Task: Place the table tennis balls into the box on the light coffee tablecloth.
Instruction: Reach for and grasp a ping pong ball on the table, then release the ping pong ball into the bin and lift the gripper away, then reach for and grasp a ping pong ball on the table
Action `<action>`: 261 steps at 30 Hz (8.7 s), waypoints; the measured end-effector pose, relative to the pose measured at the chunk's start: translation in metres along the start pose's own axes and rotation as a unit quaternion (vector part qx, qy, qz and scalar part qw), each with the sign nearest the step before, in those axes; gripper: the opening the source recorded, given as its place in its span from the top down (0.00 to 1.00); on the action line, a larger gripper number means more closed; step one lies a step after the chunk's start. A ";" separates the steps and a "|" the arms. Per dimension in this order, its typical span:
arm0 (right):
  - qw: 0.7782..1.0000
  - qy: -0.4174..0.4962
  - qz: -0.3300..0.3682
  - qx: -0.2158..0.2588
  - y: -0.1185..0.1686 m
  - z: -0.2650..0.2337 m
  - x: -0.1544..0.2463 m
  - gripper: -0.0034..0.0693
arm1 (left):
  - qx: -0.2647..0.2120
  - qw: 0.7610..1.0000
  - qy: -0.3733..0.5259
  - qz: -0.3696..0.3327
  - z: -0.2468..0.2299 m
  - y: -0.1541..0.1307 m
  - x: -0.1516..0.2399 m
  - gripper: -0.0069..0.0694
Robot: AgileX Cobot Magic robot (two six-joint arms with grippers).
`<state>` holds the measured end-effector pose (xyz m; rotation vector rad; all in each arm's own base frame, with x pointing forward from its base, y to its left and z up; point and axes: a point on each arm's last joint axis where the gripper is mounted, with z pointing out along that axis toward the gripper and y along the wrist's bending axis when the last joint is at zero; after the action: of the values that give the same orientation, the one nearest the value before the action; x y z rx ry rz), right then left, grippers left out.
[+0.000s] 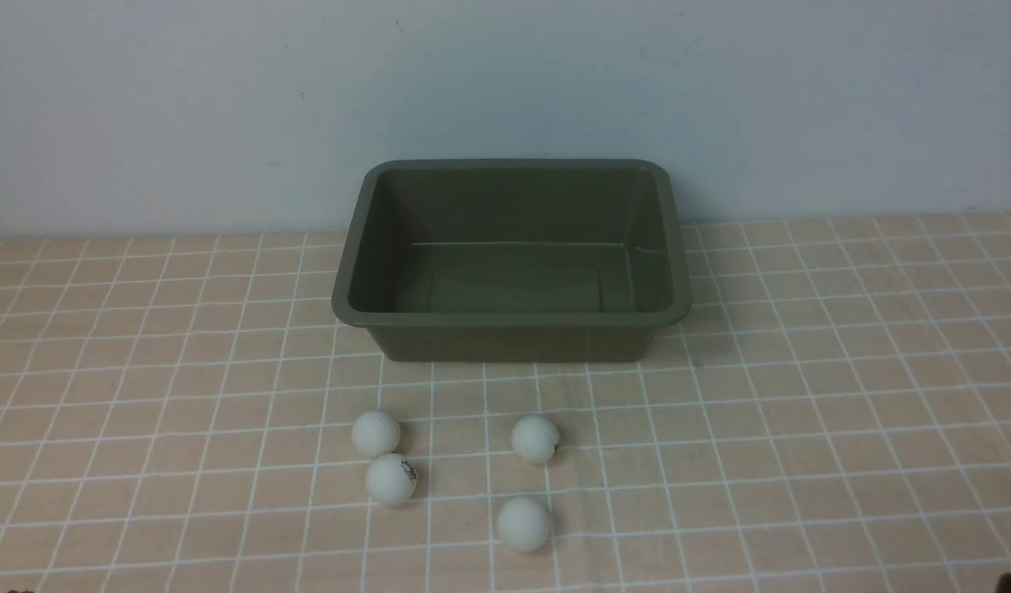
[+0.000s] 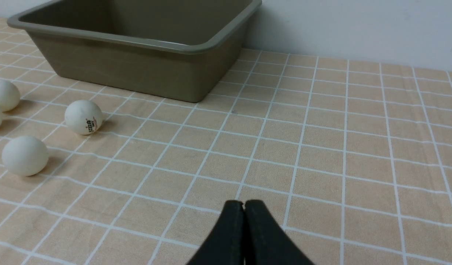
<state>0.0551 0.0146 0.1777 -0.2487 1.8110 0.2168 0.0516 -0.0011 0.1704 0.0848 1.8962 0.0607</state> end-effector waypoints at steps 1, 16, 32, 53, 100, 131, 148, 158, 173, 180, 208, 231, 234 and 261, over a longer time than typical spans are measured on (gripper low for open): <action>1.000 0.000 0.000 0.000 0.000 0.000 0.000 0.98 | 0.000 1.000 0.000 0.000 0.000 0.000 0.000 1.00; 1.000 0.000 0.000 0.000 0.000 0.000 0.000 0.98 | 0.013 0.996 -0.041 -0.074 0.001 -0.002 -0.006 1.00; 0.985 -0.107 0.127 -0.043 0.005 -0.002 -0.018 0.98 | 0.053 0.961 -0.085 -0.259 -0.001 -0.005 -0.016 1.00; 0.952 -0.217 0.202 -0.077 0.005 -0.009 -0.039 0.98 | 0.118 0.842 -0.110 -0.515 -0.004 -0.008 -0.026 1.00; 0.920 -0.369 0.089 -0.100 0.011 -0.069 -0.160 0.25 | 0.146 0.954 -0.253 -0.063 -0.060 -0.013 -0.152 0.16; 0.911 0.388 0.103 -0.092 0.038 0.125 -0.145 0.25 | 0.109 0.929 0.349 -0.065 0.071 -0.003 -0.108 0.16; 0.864 0.452 -0.014 -0.222 0.158 0.211 -0.124 0.30 | 0.079 0.899 0.424 -0.072 0.061 0.002 -0.104 0.16; 0.851 0.493 -0.038 -0.177 0.175 0.260 -0.116 0.30 | 0.079 0.899 0.425 -0.071 0.060 0.002 -0.103 0.16; 0.835 0.522 -0.080 -0.154 0.197 0.270 -0.088 0.30 | 0.077 0.904 0.414 -0.072 0.062 0.002 -0.105 0.16; 0.840 0.515 -0.078 -0.153 0.200 0.278 -0.082 0.30 | 0.076 0.905 0.413 -0.072 0.062 0.002 -0.105 0.16; 0.830 0.529 -0.071 -0.162 0.210 0.296 -0.062 0.46 | 0.077 0.905 0.412 -0.071 0.062 0.002 -0.105 0.16; 0.938 0.331 -0.058 -0.080 0.127 0.384 -0.197 0.46 | 0.077 0.905 0.412 -0.071 0.062 0.002 -0.105 0.16; 0.932 0.355 -0.025 -0.074 0.111 0.399 -0.179 0.46 | 0.077 0.905 0.412 -0.071 0.062 0.002 -0.105 0.16; 0.902 0.415 0.031 -0.119 0.113 0.384 -0.206 0.36 | 0.077 0.905 0.413 -0.071 0.062 0.002 -0.105 0.16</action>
<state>0.4300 0.2407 0.2833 -0.5134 2.6449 0.4235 0.1441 -0.0084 0.2495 0.0273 2.7533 -0.1833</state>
